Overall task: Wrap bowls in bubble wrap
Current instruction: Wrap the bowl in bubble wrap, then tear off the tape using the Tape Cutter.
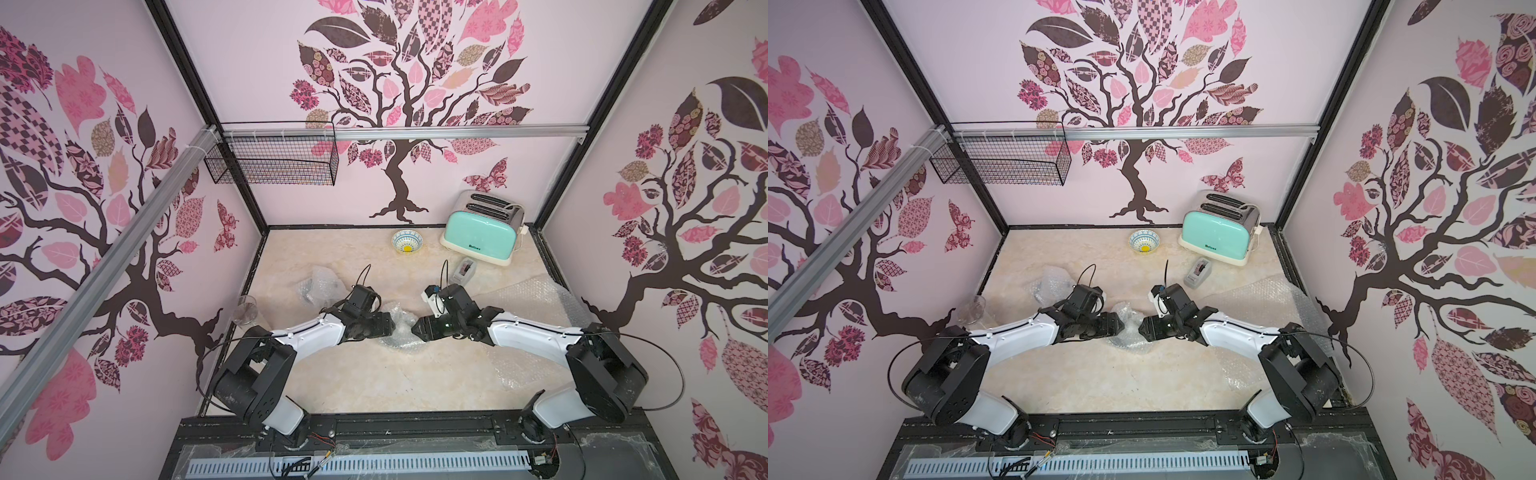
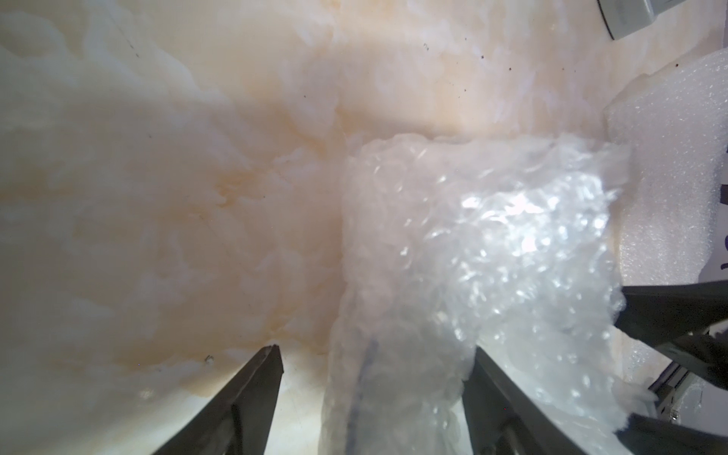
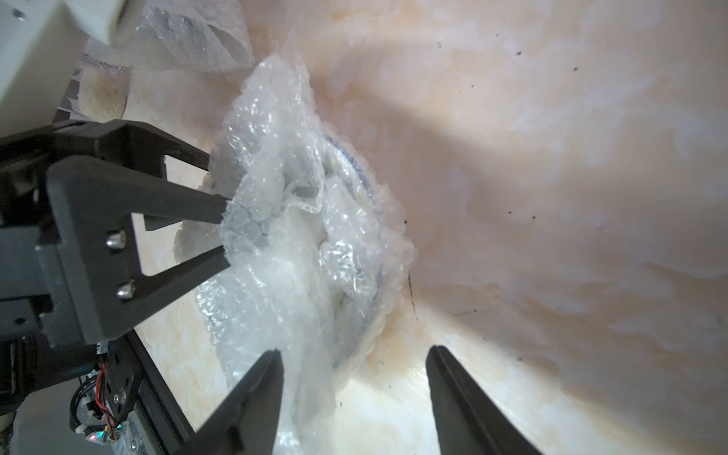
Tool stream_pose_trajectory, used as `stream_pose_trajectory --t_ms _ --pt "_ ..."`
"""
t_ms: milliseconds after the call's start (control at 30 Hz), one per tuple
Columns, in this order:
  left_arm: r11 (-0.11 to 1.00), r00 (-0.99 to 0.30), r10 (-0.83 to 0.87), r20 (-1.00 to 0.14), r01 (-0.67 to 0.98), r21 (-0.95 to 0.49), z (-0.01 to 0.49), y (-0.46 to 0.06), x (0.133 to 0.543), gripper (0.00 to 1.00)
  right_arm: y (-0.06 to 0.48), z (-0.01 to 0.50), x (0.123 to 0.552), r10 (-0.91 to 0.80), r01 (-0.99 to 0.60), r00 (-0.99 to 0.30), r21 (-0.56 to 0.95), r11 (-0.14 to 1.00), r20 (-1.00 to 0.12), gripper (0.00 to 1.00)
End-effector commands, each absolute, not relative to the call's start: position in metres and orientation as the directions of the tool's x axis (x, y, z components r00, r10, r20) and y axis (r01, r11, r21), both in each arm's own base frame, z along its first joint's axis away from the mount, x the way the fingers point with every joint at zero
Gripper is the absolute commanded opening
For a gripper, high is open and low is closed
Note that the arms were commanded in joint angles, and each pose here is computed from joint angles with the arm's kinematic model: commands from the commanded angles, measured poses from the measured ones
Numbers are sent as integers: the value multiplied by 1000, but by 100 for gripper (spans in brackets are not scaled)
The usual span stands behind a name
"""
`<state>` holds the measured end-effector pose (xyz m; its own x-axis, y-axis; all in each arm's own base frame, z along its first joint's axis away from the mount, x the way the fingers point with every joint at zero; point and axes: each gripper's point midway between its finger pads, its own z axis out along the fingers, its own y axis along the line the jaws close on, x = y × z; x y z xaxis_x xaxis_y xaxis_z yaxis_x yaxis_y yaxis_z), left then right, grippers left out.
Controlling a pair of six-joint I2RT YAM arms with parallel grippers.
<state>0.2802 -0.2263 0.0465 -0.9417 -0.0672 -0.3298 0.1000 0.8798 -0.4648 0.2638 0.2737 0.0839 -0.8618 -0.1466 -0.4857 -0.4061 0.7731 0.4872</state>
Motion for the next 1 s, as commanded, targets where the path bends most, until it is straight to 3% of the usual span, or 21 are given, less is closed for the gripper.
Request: stream_pose_trajectory --t_ms 0,200,400,567,967 --pt "888 -947 -51 -318 103 -448 37 -222 277 76 266 104 277 -125 -404 -837 446 799 -533 64" --pt "884 -944 -48 -326 112 -453 40 -222 277 76 241 123 314 6 -335 -809 468 818 -588 63" --pt "881 -945 -44 -324 116 -459 39 -224 276 76 200 140 381 242 -179 -757 548 817 -607 59" --pt "886 -946 -42 -322 113 -450 36 -222 276 76 148 142 434 448 -11 -719 653 757 -531 53" --pt "878 -946 -40 -320 120 -464 36 -225 276 76 114 116 482 495 87 -717 641 762 -491 49"
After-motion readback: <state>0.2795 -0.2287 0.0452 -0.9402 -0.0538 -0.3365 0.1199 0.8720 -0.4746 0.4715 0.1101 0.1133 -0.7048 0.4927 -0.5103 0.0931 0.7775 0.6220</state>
